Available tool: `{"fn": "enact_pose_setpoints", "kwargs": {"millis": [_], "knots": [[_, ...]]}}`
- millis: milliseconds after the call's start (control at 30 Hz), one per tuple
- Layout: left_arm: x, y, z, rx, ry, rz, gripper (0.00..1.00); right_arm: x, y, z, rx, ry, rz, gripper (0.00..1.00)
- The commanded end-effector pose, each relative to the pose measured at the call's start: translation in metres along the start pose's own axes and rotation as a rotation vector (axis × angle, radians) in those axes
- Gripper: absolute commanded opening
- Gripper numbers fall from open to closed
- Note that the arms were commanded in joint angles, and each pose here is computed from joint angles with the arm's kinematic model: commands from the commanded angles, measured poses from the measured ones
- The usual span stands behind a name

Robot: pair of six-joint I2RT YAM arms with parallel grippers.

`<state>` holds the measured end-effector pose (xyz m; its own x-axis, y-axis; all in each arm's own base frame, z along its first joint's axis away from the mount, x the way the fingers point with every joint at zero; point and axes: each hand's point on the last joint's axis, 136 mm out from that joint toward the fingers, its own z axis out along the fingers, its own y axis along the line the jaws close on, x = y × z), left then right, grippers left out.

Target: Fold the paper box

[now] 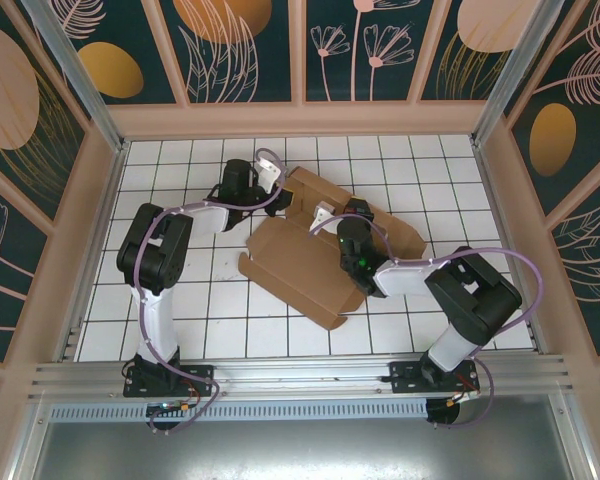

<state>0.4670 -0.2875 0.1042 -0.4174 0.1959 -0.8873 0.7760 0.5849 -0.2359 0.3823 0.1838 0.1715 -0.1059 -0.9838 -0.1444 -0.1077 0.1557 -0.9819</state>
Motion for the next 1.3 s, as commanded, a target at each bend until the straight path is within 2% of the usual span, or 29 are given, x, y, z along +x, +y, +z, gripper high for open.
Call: {"fn": "enact_pose_setpoints", "kwargs": {"millis": [0, 167, 333, 367, 433, 500, 600, 700, 833, 967, 1100, 1200, 1267], "knots": [[-0.020, -0.021, -0.002, 0.042, -0.061, 0.016, 0.16, -0.016, 0.020, -0.003, -0.057, -0.051, 0.010, 0.00], [-0.021, -0.022, -0.003, 0.040, -0.067, 0.017, 0.07, -0.023, 0.017, -0.007, -0.051, -0.075, 0.039, 0.01], [-0.018, -0.026, -0.003, 0.063, -0.056, 0.018, 0.06, -0.042, 0.009, -0.017, -0.087, -0.137, 0.143, 0.12], [-0.018, -0.025, -0.003, 0.061, -0.057, 0.018, 0.06, -0.044, 0.009, -0.018, -0.104, -0.144, 0.164, 0.16], [-0.018, -0.026, -0.003, 0.061, -0.055, 0.021, 0.04, -0.050, 0.007, -0.020, -0.146, -0.161, 0.225, 0.40], [-0.018, -0.026, -0.004, 0.060, -0.055, 0.023, 0.00, -0.056, 0.002, -0.024, -0.178, -0.187, 0.297, 0.57], [-0.018, -0.027, -0.003, 0.068, -0.053, 0.027, 0.00, -0.071, -0.006, -0.033, -0.269, -0.250, 0.428, 0.68], [-0.017, -0.026, -0.001, 0.072, -0.048, 0.035, 0.00, -0.090, -0.010, -0.048, -0.400, -0.339, 0.546, 0.70], [-0.016, -0.023, 0.000, 0.059, -0.046, 0.040, 0.00, -0.112, -0.034, -0.066, -0.502, -0.483, 0.732, 0.70], [-0.021, -0.024, -0.003, 0.052, -0.055, 0.054, 0.00, -0.119, -0.071, -0.071, -0.512, -0.578, 0.924, 0.70], [-0.025, -0.024, -0.006, 0.035, -0.047, 0.058, 0.00, -0.108, -0.123, -0.054, -0.482, -0.523, 1.345, 0.68], [-0.029, -0.024, -0.010, 0.017, -0.073, 0.057, 0.00, -0.092, -0.127, -0.028, -0.537, -0.390, 1.583, 0.64], [-0.029, -0.024, -0.011, -0.004, -0.092, 0.053, 0.00, -0.083, -0.122, -0.012, -0.582, -0.308, 1.681, 0.63]]}}
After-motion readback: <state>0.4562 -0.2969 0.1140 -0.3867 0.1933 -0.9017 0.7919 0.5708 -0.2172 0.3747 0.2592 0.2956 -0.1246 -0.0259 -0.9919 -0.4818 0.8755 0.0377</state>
